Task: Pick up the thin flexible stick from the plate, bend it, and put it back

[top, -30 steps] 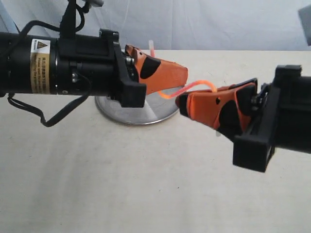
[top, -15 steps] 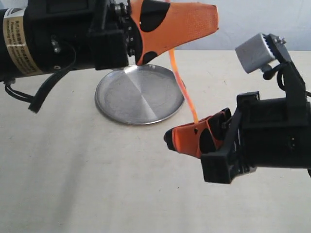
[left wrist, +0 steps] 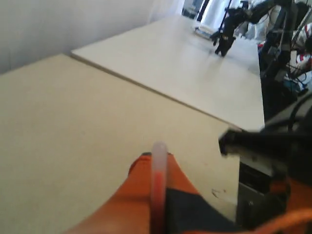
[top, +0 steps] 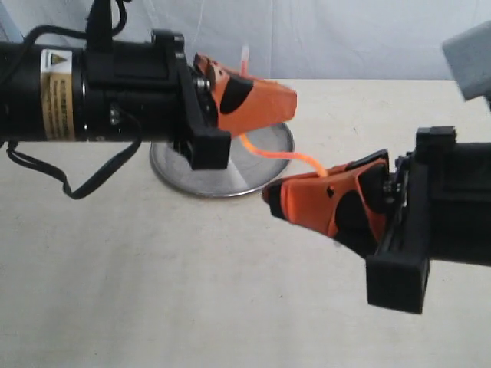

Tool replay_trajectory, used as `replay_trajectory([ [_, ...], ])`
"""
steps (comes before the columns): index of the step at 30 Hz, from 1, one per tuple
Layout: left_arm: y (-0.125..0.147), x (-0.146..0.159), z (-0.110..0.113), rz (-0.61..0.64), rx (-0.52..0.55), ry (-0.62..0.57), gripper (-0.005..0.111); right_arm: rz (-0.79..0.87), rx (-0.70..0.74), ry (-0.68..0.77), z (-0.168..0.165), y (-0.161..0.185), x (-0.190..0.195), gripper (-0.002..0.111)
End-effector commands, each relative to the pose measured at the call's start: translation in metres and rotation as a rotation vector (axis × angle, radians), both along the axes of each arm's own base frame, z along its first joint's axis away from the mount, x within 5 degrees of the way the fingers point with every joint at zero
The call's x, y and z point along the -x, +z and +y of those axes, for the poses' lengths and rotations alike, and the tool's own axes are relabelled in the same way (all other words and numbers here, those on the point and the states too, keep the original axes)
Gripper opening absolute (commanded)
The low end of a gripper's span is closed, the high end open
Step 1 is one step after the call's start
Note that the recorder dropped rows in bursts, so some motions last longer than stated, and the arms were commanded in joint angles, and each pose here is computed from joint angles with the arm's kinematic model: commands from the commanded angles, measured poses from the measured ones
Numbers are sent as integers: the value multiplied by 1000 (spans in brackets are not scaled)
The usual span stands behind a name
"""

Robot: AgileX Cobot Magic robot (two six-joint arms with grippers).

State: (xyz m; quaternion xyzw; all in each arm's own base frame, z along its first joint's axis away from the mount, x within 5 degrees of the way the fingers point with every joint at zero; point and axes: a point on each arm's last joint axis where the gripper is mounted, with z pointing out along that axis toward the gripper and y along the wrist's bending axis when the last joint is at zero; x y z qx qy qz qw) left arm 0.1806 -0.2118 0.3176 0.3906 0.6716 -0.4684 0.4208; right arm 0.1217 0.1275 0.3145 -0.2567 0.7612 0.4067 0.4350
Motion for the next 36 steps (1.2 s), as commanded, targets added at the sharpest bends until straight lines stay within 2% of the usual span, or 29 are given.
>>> replay_trajectory([
  [1,-8,25,-2,130,8,-231,0,-56,42,-162,-12,3,-8,-1],
  [4,14,30,-2,172,199,-266,0,11,140,-176,-13,-10,-13,-1],
  [6,32,27,-1,133,306,-236,0,79,198,-161,-11,-20,-15,-1],
  [8,44,23,-1,51,359,-197,0,147,222,-120,-6,-28,-16,-1],
  [10,49,16,-1,-10,360,-128,0,178,231,-69,-2,-32,-14,-1],
  [12,47,8,-1,-50,314,-45,0,180,198,-18,2,-30,-12,-1],
  [15,31,-4,-3,-102,172,30,0,146,99,62,8,-20,-6,-1],
  [18,5,-9,-5,-73,23,38,0,82,7,91,9,-8,0,-1],
  [21,-19,-6,-7,0,-61,-17,0,8,-13,21,2,1,0,-1],
  [24,-29,5,-8,69,-44,-118,0,-58,10,-89,-9,6,-2,-1],
  [25,-24,13,-9,132,18,-196,0,-73,50,-138,-13,5,-5,-1],
  [26,-18,16,-9,152,70,-212,0,-67,75,-156,-15,3,-6,-1],
  [27,-1,19,-7,185,200,-218,0,-28,126,-175,-16,-4,-8,-1],
  [28,8,19,-7,179,249,-211,0,10,154,-179,-16,-9,-9,-1],
  [29,28,19,-4,135,338,-189,0,90,192,-160,-13,-18,-10,-1],
  [30,34,18,-4,107,361,-177,0,129,203,-139,-11,-22,-10,-1],
  [31,46,13,-4,8,384,-139,0,192,193,-103,-5,-27,-11,-1],
  [34,47,2,-4,-73,318,-31,0,200,136,-22,4,-25,-10,-1],
  [36,34,-8,-5,-106,198,48,0,151,55,48,9,-18,-7,-1],
])
